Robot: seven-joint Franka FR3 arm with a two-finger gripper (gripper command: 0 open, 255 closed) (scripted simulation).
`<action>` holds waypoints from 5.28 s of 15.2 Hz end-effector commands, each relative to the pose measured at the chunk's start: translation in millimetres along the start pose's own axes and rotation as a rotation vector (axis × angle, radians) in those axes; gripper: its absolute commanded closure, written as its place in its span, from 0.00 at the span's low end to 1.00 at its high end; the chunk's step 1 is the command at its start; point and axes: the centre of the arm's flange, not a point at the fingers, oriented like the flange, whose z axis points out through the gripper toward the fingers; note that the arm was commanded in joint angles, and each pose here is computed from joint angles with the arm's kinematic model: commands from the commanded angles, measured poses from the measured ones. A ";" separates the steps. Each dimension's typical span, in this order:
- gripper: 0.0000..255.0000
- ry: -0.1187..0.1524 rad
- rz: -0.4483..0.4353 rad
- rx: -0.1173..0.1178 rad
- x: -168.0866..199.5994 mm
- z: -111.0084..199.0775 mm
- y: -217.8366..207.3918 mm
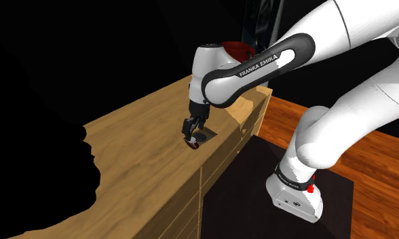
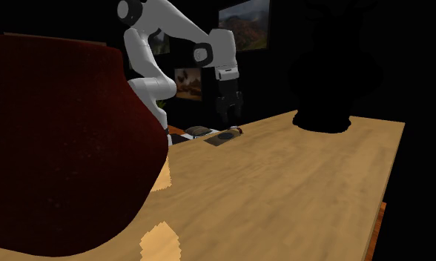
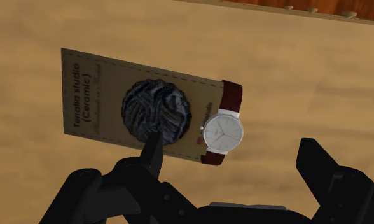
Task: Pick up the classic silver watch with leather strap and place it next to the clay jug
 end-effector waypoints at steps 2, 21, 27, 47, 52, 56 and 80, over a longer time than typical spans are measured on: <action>0.00 0.001 0.000 0.000 0.3 16.6 1.6; 1.00 0.001 0.000 0.000 0.3 24.9 1.6; 1.00 0.001 0.000 0.000 3.0 -6.5 -2.0; 1.00 0.001 0.000 0.000 12.0 -111.0 -14.0; 1.00 0.001 0.000 0.000 14.2 -137.1 -17.0; 1.00 0.001 0.000 0.000 16.0 -158.0 -19.4; 1.00 0.001 0.000 0.000 26.8 -283.5 -33.8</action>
